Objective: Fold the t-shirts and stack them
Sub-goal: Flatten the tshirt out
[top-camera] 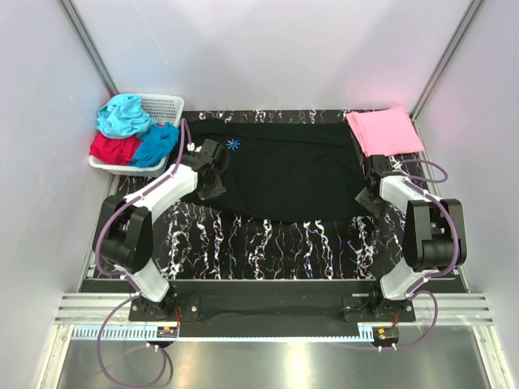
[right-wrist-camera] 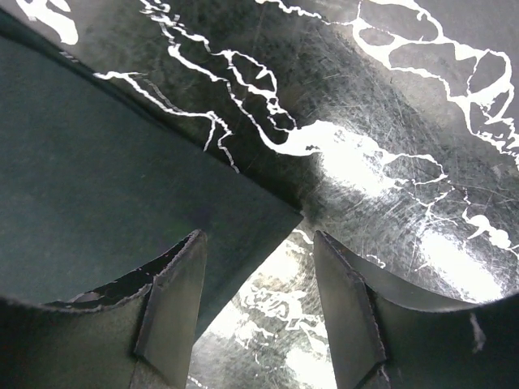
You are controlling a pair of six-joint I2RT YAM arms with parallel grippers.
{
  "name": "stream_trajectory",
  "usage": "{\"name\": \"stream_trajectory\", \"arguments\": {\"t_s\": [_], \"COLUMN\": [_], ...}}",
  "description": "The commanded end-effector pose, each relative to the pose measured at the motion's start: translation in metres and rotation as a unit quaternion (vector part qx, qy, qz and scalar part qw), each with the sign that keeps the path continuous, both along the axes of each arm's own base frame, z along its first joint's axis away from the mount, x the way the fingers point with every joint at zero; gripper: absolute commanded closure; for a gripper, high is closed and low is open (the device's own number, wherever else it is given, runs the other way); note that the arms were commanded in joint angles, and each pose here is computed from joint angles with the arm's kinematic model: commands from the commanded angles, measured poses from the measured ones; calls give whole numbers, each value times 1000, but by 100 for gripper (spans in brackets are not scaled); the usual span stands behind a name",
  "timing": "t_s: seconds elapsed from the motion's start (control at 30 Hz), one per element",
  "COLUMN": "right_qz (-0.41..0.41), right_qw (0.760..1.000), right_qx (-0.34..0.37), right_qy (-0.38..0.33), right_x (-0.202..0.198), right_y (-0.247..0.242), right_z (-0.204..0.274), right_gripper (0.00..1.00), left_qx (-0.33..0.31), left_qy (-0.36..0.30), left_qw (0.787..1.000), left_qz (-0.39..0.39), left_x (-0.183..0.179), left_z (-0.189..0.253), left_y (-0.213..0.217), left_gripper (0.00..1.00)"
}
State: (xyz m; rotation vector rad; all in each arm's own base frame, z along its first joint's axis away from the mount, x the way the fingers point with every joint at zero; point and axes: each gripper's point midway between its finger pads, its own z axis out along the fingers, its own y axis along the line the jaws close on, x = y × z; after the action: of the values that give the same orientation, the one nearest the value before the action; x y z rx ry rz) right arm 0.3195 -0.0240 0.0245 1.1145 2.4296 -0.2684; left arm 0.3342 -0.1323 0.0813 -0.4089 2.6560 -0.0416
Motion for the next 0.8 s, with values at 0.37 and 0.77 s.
{"name": "stream_trajectory", "arguments": {"t_s": [0.37, 0.77], "right_qz": [15, 1], "right_qw": [998, 999], "right_qx": [54, 24], "right_qy": [-19, -29], "right_x": [8, 4], "right_y": [12, 0], "right_z": [-9, 9], "right_gripper": [42, 100], "left_qx": [2, 8], "left_qy": [-27, -50], "left_qw": [1000, 999], "left_qz": [-4, 20], "left_x": [15, 10], "left_z": [18, 38], "left_y": [0, 11], "left_gripper": [100, 100]}}
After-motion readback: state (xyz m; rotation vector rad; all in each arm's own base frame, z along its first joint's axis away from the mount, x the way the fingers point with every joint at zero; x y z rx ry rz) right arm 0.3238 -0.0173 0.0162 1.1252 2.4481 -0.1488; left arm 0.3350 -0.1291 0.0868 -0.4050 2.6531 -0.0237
